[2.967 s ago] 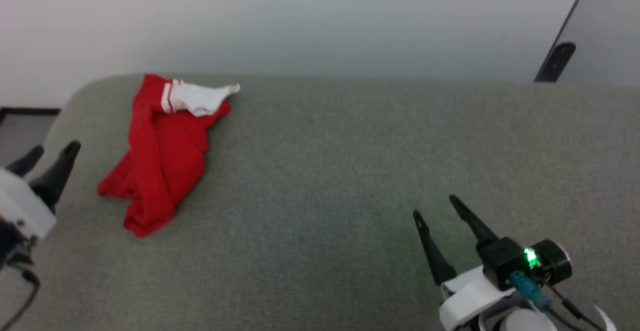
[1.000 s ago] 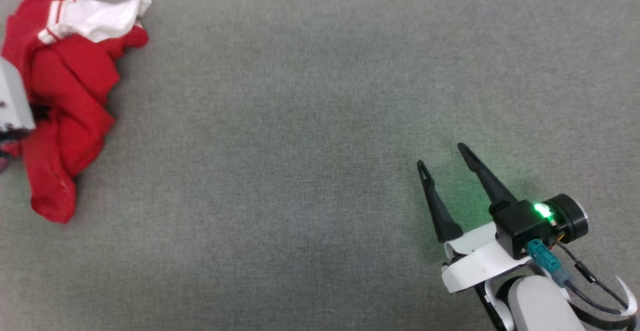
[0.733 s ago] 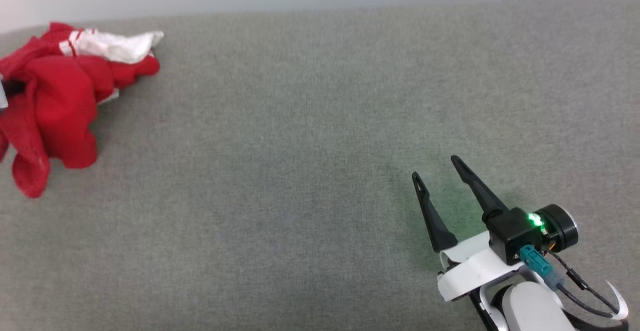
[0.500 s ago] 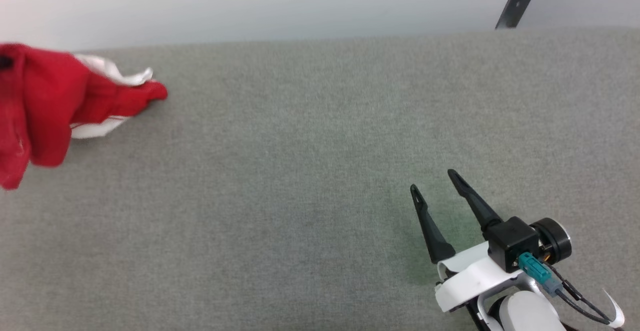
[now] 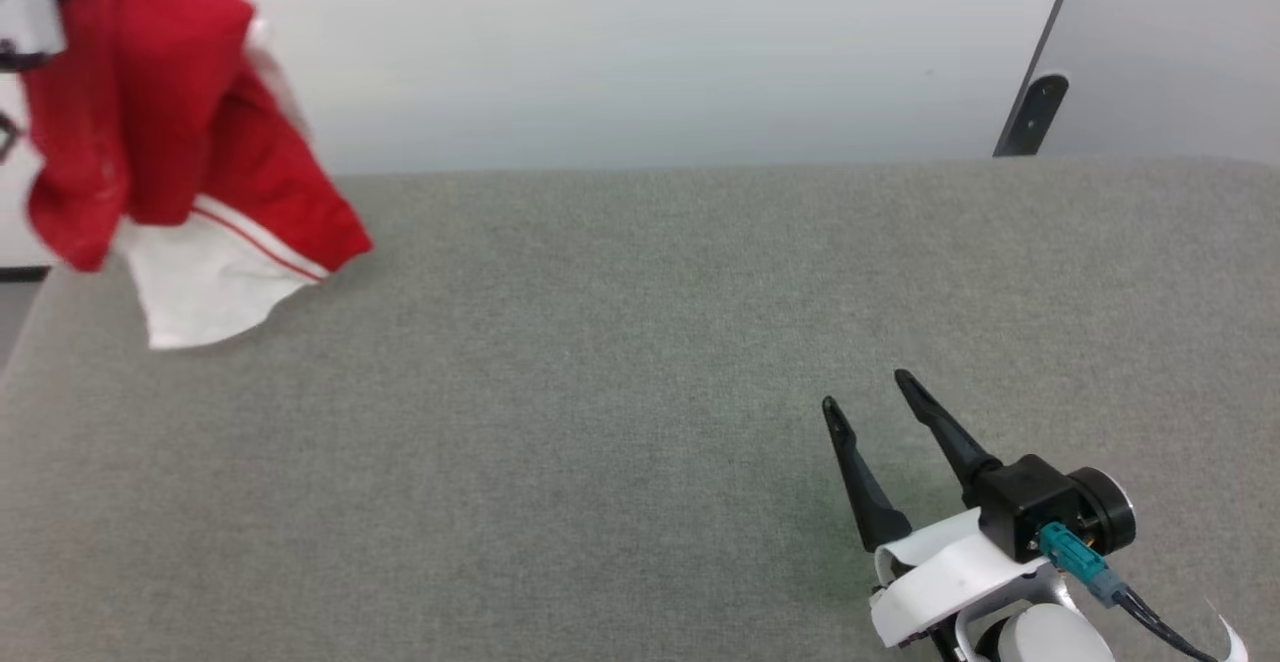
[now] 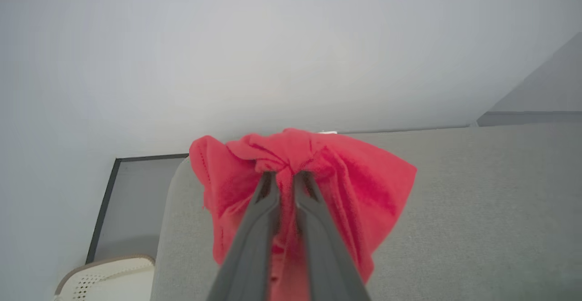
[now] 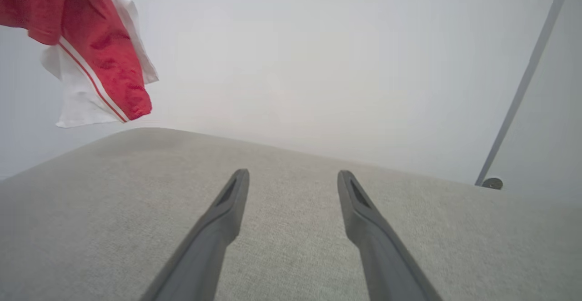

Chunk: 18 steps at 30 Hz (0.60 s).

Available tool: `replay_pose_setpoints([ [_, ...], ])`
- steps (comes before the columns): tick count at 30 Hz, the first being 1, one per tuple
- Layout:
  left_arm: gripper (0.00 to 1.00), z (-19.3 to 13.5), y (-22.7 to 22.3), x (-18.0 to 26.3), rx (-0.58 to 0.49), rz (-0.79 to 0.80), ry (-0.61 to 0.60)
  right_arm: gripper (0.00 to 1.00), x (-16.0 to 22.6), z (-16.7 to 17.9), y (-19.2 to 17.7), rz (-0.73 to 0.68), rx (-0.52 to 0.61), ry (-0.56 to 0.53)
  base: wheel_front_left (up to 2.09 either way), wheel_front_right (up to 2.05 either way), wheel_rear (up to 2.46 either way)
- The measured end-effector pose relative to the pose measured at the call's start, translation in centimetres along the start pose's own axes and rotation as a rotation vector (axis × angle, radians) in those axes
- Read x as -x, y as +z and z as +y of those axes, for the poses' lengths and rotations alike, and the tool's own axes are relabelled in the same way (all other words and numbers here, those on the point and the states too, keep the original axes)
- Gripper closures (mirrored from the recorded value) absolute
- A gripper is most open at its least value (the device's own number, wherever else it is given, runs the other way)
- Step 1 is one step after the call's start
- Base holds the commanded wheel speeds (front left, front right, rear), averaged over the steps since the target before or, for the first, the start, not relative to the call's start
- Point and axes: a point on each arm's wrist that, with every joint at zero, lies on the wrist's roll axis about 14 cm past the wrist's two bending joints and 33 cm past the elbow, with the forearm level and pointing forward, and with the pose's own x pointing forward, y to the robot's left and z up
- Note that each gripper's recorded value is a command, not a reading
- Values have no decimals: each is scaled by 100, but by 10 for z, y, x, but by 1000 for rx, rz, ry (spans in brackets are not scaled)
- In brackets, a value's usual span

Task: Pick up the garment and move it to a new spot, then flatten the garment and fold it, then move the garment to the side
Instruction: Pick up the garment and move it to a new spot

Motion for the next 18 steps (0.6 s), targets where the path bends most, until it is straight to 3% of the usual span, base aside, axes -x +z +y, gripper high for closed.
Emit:
replay_pose_setpoints([
  [8, 100, -38, 18, 23, -36, -70, -109, 0, 7, -20, 15, -34, 49, -64, 0, 0, 0],
  [18, 100, -128, 6, 12, -118, -44, -343, 0, 37, -88, 18, -18, 125, -272, 0, 0, 0],
])
